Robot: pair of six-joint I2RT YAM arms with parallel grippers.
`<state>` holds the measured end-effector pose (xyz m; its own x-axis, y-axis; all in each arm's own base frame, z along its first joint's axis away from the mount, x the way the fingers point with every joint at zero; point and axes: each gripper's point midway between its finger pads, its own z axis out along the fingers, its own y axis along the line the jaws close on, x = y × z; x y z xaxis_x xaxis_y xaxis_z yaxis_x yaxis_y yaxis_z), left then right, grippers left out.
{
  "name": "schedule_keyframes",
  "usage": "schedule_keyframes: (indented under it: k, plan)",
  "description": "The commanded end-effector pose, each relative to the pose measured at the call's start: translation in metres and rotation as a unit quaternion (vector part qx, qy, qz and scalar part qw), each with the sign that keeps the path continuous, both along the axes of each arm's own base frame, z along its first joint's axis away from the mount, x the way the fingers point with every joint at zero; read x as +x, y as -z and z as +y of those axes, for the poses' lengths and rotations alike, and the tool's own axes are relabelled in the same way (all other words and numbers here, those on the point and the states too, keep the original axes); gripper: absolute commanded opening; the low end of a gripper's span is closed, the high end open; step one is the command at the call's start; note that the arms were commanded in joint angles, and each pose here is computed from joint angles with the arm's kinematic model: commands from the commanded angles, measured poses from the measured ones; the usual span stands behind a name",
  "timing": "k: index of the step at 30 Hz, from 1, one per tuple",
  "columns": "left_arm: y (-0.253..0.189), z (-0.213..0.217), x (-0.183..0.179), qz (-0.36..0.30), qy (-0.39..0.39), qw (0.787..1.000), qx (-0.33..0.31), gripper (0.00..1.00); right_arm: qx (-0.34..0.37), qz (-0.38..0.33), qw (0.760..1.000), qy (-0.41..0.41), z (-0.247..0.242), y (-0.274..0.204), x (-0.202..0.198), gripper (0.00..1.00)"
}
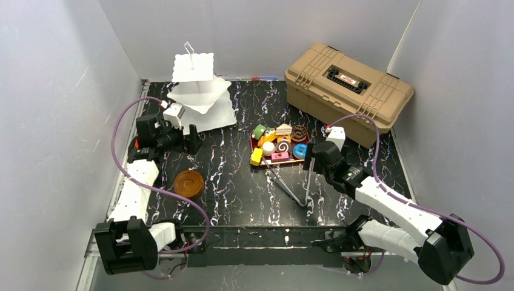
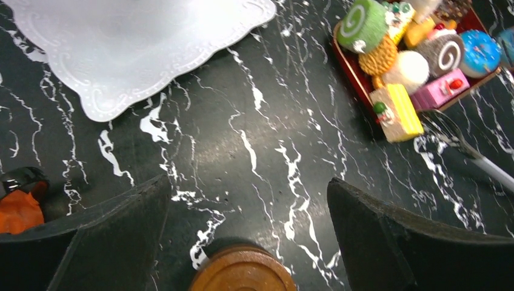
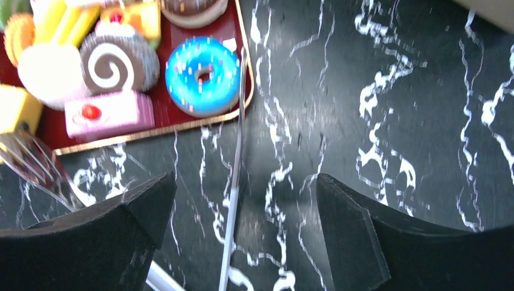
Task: Serve the afternoon tea
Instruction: Move the desert table to the center of the board.
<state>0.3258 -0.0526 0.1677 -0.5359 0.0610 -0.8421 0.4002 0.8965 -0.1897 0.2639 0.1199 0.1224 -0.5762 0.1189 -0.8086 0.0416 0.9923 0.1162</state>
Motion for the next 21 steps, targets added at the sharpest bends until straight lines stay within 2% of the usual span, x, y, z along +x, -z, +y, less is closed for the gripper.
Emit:
schedule_keyframes:
  k: [1, 11, 16, 21]
  plan:
    - [-0.023, -0.014, -0.022, -0.013, 0.06, 0.998, 0.0, 0.99, -0.02, 0.024, 0.999, 0.04, -0.003, 0.004, -0.027, 0.92]
    - [-0.036, -0.017, -0.031, -0.022, 0.084, 0.996, 0.015, 0.99, -0.048, 0.051, 0.997, -0.015, 0.03, 0.043, -0.054, 0.9]
    - [-0.099, -0.016, 0.002, -0.063, 0.044, 0.997, -0.02, 0.99, -0.037, 0.026, 0.999, -0.018, 0.03, 0.036, -0.05, 0.85]
    - [-0.155, -0.008, 0.057, -0.103, -0.031, 0.993, -0.046, 0.99, -0.031, 0.027, 0.999, -0.022, 0.03, 0.042, -0.052, 0.82]
